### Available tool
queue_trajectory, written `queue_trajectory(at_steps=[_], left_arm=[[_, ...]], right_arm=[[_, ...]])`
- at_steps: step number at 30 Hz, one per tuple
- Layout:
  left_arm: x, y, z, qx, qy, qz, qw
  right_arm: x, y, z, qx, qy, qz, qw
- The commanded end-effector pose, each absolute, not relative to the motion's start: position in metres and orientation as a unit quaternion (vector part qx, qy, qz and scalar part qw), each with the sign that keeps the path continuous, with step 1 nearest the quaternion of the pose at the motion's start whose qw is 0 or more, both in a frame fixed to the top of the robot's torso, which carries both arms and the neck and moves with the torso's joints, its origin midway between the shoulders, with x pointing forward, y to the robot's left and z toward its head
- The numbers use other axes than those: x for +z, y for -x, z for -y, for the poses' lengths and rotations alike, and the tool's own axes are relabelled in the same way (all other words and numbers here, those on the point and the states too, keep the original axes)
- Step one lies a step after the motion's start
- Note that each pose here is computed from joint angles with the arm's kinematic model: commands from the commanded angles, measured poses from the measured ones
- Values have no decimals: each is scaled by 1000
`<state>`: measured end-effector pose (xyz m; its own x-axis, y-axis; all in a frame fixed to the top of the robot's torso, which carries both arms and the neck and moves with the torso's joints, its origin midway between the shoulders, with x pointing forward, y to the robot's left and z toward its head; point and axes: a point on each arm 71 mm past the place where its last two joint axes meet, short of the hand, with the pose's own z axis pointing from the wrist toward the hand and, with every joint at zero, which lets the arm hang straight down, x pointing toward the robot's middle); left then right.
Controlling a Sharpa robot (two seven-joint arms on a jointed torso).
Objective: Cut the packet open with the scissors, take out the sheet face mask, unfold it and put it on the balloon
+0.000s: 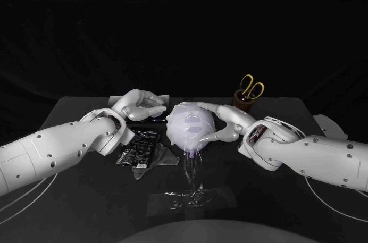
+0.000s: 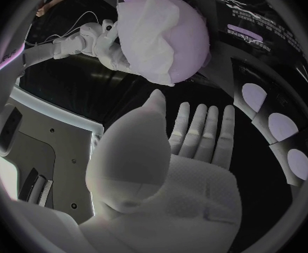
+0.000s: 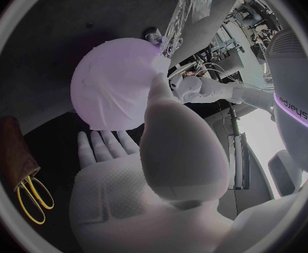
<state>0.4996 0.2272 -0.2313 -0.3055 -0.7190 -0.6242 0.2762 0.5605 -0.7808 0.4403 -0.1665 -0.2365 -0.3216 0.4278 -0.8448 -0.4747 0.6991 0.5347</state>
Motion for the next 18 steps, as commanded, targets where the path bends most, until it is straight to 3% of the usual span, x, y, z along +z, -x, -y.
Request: queue_trajectory(at_steps=[1, 18], left_arm=[[-232, -501, -225, -432, 173, -679, 568], [-233, -499, -217, -438, 162, -686, 558]], right_arm=[[-239, -438, 165, 386, 24, -720, 576], [-239, -438, 165, 386, 23, -721, 575]])
